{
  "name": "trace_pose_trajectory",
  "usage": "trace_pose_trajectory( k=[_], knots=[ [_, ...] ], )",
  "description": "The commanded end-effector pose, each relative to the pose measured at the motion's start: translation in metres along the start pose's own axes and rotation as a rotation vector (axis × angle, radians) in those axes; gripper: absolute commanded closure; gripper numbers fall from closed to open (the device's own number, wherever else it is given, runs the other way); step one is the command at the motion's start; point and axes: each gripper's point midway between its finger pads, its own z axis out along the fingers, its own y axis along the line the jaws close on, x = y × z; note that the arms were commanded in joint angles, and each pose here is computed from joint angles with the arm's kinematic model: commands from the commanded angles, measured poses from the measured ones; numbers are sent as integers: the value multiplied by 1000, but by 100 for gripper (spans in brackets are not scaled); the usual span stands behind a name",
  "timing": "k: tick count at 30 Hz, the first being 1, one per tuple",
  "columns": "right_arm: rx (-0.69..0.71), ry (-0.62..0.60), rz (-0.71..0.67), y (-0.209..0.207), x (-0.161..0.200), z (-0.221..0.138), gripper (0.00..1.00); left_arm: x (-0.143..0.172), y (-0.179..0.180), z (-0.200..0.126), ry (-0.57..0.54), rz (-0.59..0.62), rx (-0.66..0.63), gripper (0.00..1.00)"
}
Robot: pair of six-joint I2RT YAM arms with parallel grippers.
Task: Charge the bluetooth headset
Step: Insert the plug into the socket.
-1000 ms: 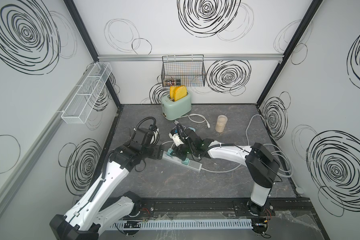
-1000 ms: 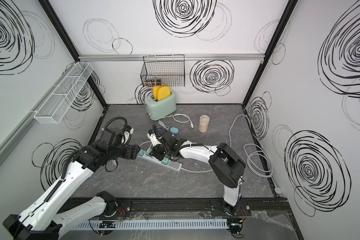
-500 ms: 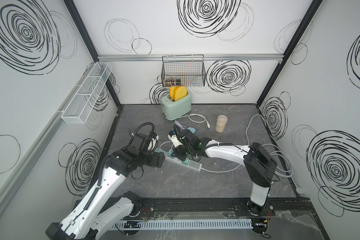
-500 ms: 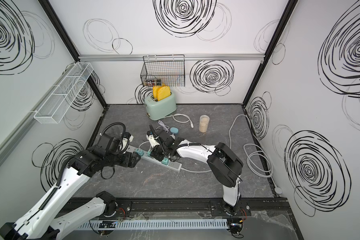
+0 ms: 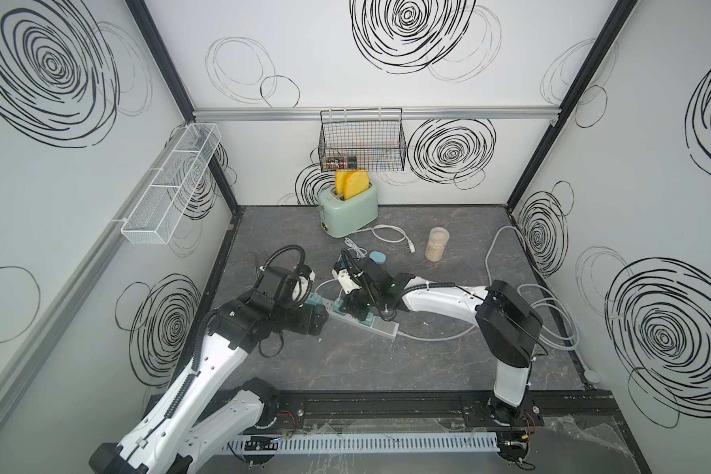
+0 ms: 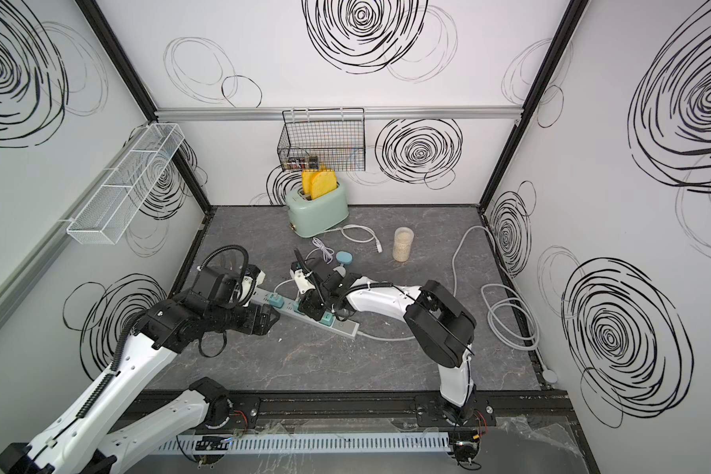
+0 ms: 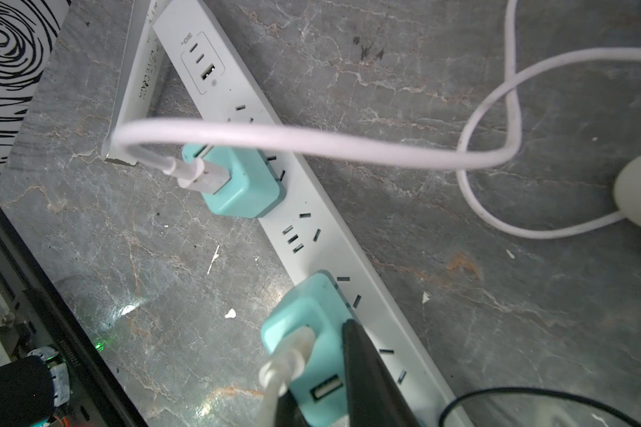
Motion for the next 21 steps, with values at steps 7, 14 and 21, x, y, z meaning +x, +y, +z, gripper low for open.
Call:
trace_pose_trajectory(
  k=[7, 14, 21],
  knots=[
    [-7, 95, 10, 3, 27, 13, 100, -5, -5, 3, -18, 1, 25, 15],
    [-27, 181, -3, 8, 62, 24, 100, -7, -6, 3, -26, 0, 31, 15],
    [-23, 249, -36, 8, 90, 32, 100, -10, -8, 9, -21, 1, 47, 16]
  ],
)
